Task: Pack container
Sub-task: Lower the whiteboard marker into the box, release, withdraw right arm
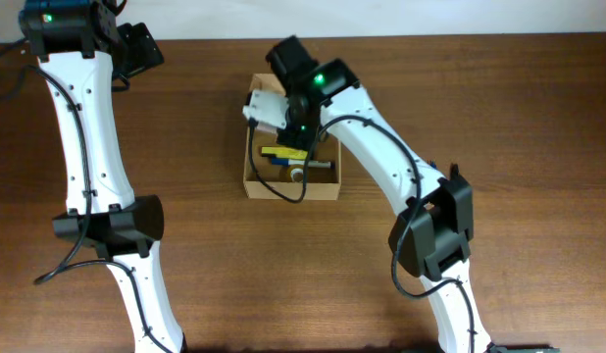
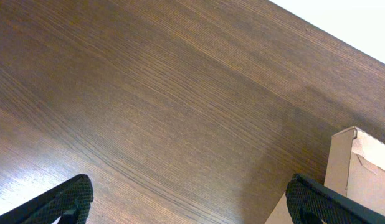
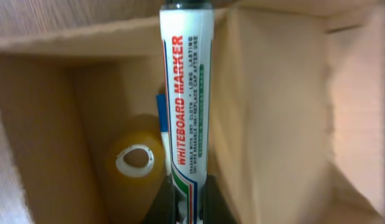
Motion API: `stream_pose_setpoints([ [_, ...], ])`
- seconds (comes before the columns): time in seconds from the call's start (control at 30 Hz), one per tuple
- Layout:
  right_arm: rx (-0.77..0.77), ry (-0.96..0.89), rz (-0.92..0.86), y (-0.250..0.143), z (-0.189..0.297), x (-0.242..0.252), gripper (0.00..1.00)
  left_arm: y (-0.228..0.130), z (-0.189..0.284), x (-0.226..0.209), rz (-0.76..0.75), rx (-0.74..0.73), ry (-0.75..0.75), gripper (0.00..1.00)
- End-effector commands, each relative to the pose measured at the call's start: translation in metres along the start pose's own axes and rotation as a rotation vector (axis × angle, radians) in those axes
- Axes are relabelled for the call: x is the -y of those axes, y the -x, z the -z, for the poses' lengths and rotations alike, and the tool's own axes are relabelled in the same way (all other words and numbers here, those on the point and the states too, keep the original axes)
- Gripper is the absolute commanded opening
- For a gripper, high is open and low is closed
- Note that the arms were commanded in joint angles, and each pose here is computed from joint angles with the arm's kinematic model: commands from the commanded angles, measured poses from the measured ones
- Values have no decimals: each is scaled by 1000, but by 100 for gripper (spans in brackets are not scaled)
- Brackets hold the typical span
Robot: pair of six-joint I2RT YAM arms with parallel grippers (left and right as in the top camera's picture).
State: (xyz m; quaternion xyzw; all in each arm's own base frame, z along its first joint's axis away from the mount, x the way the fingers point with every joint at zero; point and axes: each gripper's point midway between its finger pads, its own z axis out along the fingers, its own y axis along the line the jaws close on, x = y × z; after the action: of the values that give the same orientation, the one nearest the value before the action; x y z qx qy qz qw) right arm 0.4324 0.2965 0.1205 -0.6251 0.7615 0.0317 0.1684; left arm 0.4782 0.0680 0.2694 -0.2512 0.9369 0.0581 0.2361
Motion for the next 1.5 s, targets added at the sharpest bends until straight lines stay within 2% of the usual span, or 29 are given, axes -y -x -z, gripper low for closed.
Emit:
stream_pose_setpoints([
  [0.0, -16, 3, 23, -7, -9, -3, 4, 2, 1, -2, -1, 6, 3, 100],
  [0.47, -79, 63, 10, -39, -55, -20, 4, 2, 1, -2, -1, 6, 3, 100],
  [0.5, -79, 63, 9, -40, -56, -20, 6, 2, 1, -2, -1, 6, 3, 100],
  [0.57, -79, 61, 5, -40, -55, -20, 33, 2, 1, -2, -1, 6, 3, 100],
  [0.6, -82, 51, -14, -40, -54, -18, 38, 2, 1, -2, -1, 6, 3, 100],
  [0.73, -108, -32, -98, -38, -42, 0, 40, 2, 1, -2, -1, 6, 3, 100],
  [0.9, -35, -132, -178, -8, 19, 22, 41, 2, 1, -2, -1, 6, 3, 100],
  [1.0, 57, -249, -301, 15, 84, 42, 43, 2, 1, -2, -1, 6, 3, 100],
  [1.1, 124, -388, -413, 19, 152, 59, 43, 2, 1, -2, -1, 6, 3, 100],
  [1.23, 196, -535, -556, 2, 226, 72, 41, 2, 1, -2, -1, 6, 3, 100],
  [1.3, 203, -559, -604, -17, 248, 75, 37, 2, 1, -2, -1, 6, 3, 100],
  [1.47, 196, -627, -781, -95, 283, 93, 36, 2, 1, -2, -1, 6, 3, 100],
])
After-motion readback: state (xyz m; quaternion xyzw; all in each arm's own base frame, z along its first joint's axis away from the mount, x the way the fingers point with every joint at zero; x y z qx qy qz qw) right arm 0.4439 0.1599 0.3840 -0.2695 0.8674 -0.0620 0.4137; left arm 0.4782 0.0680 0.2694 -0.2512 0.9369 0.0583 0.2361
